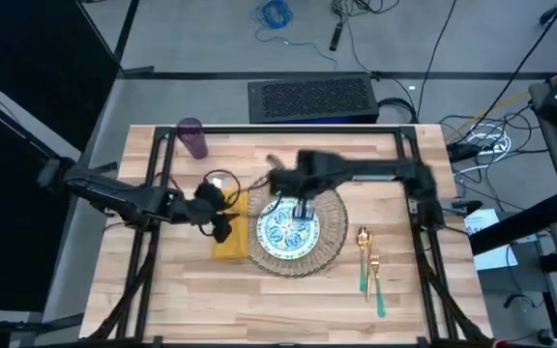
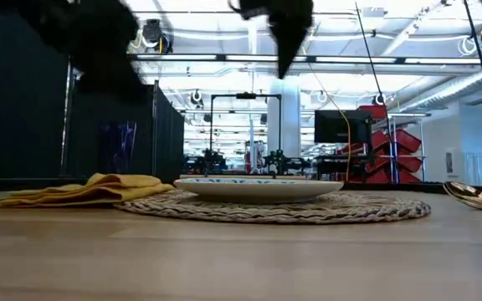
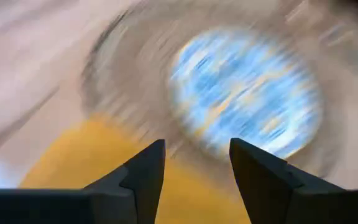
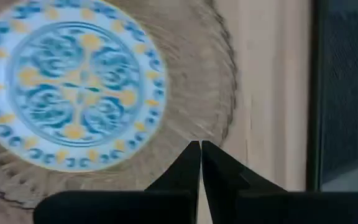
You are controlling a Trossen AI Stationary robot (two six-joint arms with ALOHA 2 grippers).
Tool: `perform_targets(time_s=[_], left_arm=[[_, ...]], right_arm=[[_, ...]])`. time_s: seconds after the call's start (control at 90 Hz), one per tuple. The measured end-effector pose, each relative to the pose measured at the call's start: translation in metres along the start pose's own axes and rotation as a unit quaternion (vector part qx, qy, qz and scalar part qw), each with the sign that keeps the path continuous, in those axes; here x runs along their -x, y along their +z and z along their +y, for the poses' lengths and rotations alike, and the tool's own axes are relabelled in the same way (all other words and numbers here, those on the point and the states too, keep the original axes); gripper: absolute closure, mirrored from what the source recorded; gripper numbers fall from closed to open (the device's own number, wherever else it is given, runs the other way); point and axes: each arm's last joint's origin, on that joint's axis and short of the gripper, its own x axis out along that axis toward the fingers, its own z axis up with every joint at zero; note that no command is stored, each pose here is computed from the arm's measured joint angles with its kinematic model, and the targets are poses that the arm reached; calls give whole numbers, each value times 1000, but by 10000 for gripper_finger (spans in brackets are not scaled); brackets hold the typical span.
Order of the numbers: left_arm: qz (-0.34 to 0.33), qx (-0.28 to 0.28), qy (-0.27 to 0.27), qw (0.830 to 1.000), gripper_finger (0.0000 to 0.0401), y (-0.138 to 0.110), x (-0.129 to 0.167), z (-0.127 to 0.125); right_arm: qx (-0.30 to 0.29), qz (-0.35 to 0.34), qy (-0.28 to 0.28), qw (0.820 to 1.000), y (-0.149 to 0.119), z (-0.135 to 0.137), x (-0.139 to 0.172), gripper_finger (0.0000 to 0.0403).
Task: Set table place
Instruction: Put the green fork on the yellow table napkin
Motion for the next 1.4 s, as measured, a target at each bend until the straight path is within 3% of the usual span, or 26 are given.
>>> perform_targets(time_s=[0.122, 0.211, 0.356, 0.489, 0.767, 1.011, 1.178, 1.4], left_arm=[[-40, 11, -47, 998, 235, 13, -9, -4], [-49, 21, -77, 996, 235, 20, -19, -2], [-74, 44, -114, 990, 235, 46, -33, -3], [-65, 38, -124, 989, 235, 64, -48, -12], [-34, -16, -116, 993, 235, 69, -88, -28], [-28, -47, -87, 995, 235, 69, -106, -16], [-65, -33, -79, 994, 235, 84, -106, -1], [-128, -12, -75, 989, 235, 101, -108, 12]], right_arm=[[-72, -28, 12, 997, -52, -7, -6, 403], [-134, -46, 50, 989, -93, -8, -14, 403], [-235, -41, 140, 961, -148, -2, -29, 403], [-315, -26, 164, 934, -180, 7, -41, 400], [-383, -18, 238, 892, -205, 75, -26, 336], [-470, 70, 230, 849, -235, 127, -23, 266], [-510, 102, 211, 827, -245, 156, -32, 255], [-528, 101, 213, 816, -242, 177, -45, 255]])
